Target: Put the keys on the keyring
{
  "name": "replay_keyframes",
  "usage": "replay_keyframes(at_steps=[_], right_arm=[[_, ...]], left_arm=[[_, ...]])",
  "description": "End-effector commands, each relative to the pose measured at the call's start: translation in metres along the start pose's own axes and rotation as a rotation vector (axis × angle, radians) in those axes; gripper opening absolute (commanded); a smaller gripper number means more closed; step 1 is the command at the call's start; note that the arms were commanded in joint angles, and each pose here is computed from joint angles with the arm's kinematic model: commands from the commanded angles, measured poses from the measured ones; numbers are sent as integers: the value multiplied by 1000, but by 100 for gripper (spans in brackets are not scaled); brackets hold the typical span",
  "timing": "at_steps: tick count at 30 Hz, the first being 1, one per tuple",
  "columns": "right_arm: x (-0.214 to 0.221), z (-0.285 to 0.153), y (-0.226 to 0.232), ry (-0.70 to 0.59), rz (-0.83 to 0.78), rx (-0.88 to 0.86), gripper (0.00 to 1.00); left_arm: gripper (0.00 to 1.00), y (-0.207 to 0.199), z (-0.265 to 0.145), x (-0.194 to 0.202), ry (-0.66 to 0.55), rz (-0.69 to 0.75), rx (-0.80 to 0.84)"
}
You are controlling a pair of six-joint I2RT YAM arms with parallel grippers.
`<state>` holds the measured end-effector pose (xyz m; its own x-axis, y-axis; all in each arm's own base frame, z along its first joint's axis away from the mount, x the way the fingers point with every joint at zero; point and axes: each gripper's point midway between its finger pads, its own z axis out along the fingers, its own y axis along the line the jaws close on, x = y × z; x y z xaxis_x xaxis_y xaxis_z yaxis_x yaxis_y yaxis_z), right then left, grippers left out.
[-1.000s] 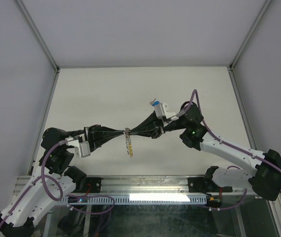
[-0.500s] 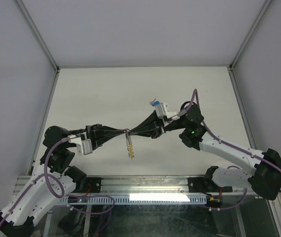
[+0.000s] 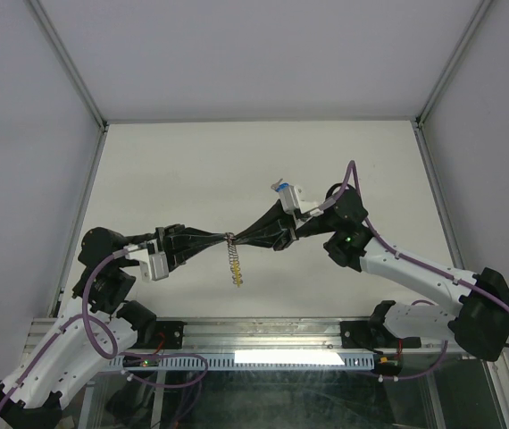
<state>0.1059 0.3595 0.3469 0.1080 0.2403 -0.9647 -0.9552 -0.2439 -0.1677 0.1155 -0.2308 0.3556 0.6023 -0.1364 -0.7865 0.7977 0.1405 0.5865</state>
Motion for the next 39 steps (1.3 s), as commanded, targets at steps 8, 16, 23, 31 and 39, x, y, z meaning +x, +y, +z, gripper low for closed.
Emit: replay_keyframes(at_steps=[8, 16, 23, 31, 39], right_arm=[[-33, 4, -8, -66, -79, 37, 0], [-28, 1, -11, -55, -70, 58, 0], [-21, -1, -11, -35, -61, 70, 0], [-26, -3, -13, -47, -74, 84, 0], [-32, -5, -11, -65, -86, 85, 0]], left_arm=[[0, -8, 0, -16, -36, 65, 66], [0, -3, 0, -20, -34, 71, 42], [0, 3, -1, -20, -24, 63, 4], [0, -2, -1, -19, -29, 61, 27], [0, -3, 1, -13, -7, 37, 49]])
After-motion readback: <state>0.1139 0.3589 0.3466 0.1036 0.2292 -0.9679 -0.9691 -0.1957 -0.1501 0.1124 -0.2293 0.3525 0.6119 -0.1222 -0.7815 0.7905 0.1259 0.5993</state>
